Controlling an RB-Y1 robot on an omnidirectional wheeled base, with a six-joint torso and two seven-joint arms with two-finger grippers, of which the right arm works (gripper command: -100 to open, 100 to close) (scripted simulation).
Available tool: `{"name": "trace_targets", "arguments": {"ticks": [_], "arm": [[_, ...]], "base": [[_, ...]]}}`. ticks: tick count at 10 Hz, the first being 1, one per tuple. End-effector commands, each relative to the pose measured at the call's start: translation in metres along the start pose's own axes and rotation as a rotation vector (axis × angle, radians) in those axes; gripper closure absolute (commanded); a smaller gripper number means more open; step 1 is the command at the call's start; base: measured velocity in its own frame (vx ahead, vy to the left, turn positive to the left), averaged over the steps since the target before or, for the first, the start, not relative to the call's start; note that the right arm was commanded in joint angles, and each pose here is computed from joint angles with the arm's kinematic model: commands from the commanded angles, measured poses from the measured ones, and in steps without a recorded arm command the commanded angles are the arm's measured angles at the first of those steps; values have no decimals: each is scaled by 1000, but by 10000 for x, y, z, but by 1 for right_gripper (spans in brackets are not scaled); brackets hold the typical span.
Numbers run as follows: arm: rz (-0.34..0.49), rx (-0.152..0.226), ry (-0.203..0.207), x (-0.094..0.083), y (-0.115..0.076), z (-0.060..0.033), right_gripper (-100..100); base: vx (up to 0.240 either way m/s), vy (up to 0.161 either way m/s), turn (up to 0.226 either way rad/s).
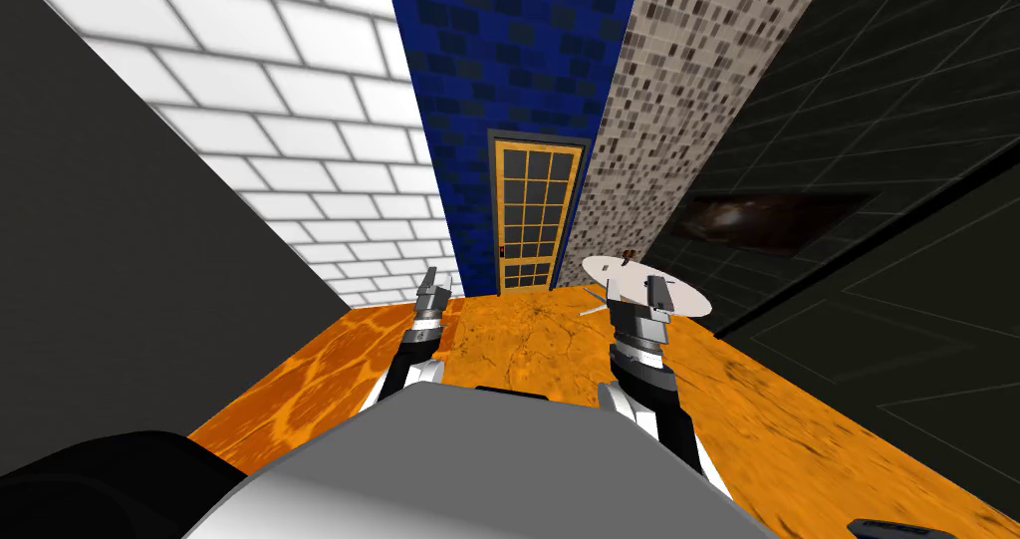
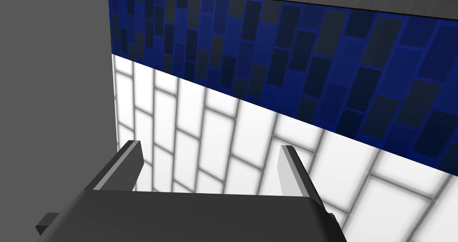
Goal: Pull the door open
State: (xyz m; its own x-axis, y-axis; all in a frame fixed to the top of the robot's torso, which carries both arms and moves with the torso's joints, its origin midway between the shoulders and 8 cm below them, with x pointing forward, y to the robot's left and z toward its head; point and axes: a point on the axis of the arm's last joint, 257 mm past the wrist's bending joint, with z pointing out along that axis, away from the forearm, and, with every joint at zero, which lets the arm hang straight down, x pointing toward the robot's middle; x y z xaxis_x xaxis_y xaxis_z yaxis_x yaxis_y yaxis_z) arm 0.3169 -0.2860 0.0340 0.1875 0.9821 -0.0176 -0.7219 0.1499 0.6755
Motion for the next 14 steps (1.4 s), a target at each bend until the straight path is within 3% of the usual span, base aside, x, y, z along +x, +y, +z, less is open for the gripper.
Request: {"name": "trace_targets", "arguments": {"ticks": [1, 9, 14], "arm": [[53, 18, -1, -5, -115, -42, -100], [287, 104, -37, -63, -635, -264, -100], [433, 158, -80, -124, -970, -439, -100]], "base": [[68, 26, 120], [144, 29, 145], [117, 20, 138]]}}
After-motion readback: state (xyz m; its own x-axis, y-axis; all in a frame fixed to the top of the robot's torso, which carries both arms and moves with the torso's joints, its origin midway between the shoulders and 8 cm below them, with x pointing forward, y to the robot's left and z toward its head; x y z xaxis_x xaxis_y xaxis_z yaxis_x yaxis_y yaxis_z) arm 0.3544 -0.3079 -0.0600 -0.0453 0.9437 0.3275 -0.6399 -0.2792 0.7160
